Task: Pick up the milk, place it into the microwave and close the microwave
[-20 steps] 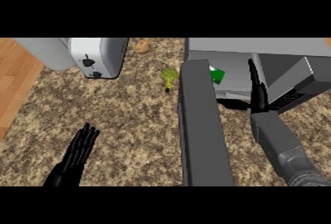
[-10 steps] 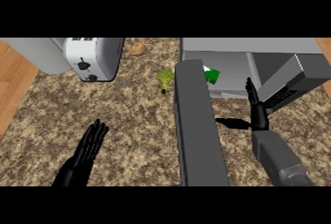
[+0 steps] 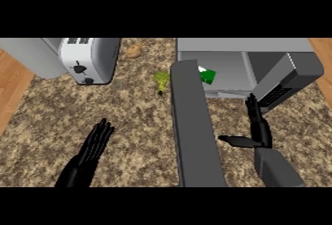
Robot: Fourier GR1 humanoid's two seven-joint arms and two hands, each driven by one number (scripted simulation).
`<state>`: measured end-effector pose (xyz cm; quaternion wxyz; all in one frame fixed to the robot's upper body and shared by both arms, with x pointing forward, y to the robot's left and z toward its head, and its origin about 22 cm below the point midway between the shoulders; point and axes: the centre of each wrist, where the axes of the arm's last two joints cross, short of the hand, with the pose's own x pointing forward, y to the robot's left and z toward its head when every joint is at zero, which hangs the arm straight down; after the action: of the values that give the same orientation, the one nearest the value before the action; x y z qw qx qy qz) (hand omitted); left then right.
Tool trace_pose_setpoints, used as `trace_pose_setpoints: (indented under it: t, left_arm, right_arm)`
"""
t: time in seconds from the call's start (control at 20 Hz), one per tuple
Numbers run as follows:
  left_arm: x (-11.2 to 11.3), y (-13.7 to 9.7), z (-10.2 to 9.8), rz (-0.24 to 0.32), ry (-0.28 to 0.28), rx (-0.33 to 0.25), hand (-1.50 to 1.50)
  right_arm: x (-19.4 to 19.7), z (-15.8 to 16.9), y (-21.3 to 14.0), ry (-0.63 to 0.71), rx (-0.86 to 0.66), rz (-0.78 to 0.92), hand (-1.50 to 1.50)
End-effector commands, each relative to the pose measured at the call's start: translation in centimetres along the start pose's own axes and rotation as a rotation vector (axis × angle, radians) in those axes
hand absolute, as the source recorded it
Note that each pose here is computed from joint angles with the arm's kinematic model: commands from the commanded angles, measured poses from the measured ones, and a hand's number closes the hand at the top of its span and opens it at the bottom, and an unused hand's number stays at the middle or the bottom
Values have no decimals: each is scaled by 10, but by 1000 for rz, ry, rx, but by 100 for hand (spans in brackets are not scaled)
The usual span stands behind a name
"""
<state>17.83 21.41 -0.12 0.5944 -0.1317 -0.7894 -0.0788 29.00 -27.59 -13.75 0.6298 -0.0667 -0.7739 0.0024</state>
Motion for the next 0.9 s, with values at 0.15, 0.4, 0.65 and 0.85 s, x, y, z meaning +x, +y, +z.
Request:
trace_pose_setpoints:
  t: [0.15,0.4,0.65,0.85]
  left_arm:
    - [-8,6,-5,-41,89,-125,150]
    - [-17,-3,-18,-129,125,-165,150]
    - [-26,-17,-14,-248,157,-327,150]
    - [-43,-43,-20,-283,200,-421,150]
  right_arm:
    - [-15,46,-19,-79,37,-193,-150]
    - [-11,60,-40,-125,18,-212,-150]
    - [0,70,-57,-127,29,-187,-150]
    - [13,90,-72,-120,43,-186,-150]
